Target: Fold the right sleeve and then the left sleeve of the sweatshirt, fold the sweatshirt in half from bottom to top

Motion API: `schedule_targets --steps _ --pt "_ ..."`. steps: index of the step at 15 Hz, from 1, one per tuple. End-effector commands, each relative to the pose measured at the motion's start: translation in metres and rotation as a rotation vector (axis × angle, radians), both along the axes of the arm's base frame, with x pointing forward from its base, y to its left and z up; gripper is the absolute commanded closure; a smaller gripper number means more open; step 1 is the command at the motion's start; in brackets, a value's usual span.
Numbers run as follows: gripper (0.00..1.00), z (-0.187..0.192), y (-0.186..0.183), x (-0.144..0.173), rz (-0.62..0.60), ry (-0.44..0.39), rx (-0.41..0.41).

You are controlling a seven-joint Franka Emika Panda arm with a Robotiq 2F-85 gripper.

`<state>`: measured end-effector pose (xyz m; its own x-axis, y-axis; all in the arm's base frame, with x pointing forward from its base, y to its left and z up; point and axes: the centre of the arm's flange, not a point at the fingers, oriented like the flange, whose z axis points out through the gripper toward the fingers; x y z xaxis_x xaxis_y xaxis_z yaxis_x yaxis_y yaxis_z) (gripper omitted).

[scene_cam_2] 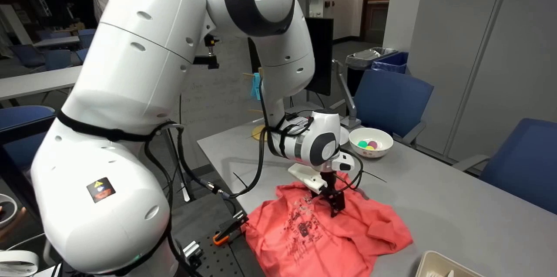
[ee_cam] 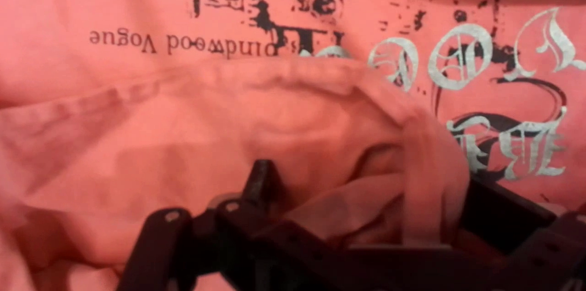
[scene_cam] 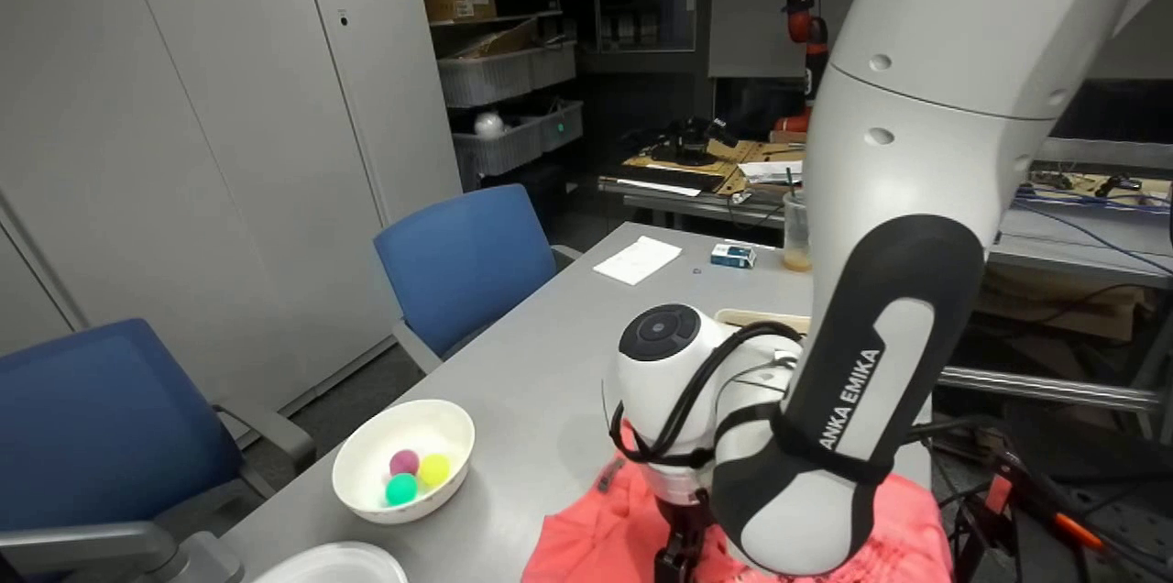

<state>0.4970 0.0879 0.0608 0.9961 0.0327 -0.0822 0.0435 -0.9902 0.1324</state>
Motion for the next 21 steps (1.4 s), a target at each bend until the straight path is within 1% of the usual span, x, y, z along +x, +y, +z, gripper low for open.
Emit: schedule_targets --steps 1,4,10,13,18,21 --pt "0.0 -0.018 -0.001 0.036 0.019 0.026 0.039" --pt "0.0 -0.017 0.0 0.058 0.032 0.022 0.044" --pt "0.0 -0.007 0.01 0.104 0.053 -0.029 0.031" --pt "0.0 -0.006 0.012 0.123 0.048 -0.039 0.026" --pt "0.0 -0.005 0.014 0.144 0.042 -0.053 0.019" --pt "0.0 0.002 0.015 0.151 0.031 -0.088 0.011"
